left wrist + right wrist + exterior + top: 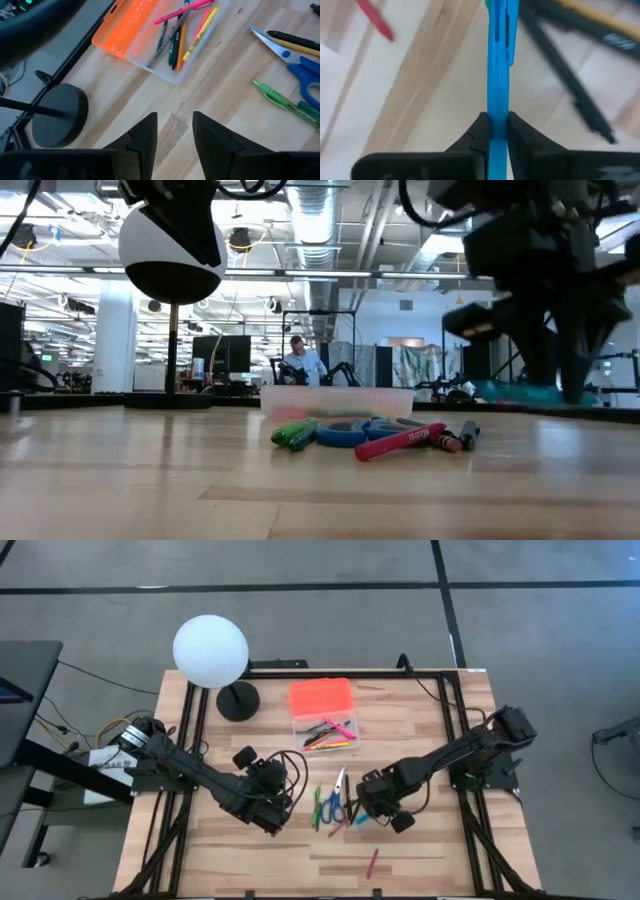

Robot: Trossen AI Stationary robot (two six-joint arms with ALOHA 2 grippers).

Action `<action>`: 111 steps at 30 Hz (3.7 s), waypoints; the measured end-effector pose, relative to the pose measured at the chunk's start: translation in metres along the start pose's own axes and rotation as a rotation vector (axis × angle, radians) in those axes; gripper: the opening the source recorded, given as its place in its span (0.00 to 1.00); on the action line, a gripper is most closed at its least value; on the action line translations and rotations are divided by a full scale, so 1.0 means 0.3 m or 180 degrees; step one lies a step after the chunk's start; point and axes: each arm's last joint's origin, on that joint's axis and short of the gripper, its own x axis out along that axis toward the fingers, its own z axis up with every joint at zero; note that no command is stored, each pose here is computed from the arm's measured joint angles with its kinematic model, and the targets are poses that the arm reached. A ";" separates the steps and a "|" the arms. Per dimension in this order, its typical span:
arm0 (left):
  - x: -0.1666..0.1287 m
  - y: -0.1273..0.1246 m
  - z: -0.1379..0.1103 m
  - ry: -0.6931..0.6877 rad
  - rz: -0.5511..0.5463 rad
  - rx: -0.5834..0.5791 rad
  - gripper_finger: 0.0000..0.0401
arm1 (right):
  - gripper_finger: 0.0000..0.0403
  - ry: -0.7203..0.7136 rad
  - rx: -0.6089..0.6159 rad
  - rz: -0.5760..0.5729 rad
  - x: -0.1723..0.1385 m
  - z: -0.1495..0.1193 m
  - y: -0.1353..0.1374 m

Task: Pick & place school supplies into a supply box
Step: Put the blue pen into the supply box, then put the green pen into the supply box

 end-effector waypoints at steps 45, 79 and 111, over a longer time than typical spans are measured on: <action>0.006 0.059 -0.012 0.0045 0.0477 -0.0274 0.30 | 0.11 -0.0787 0.1843 -0.1174 -0.178 -0.061 -0.674; 0.050 -0.117 0.036 0.0058 -0.0641 -0.0984 0.30 | 0.32 -0.1282 0.1233 -0.0910 -0.513 -0.151 -0.260; 0.437 -0.252 0.101 0.1370 -0.1193 -0.2065 0.50 | 0.29 -0.1894 0.1173 -0.1119 -0.593 -0.373 0.081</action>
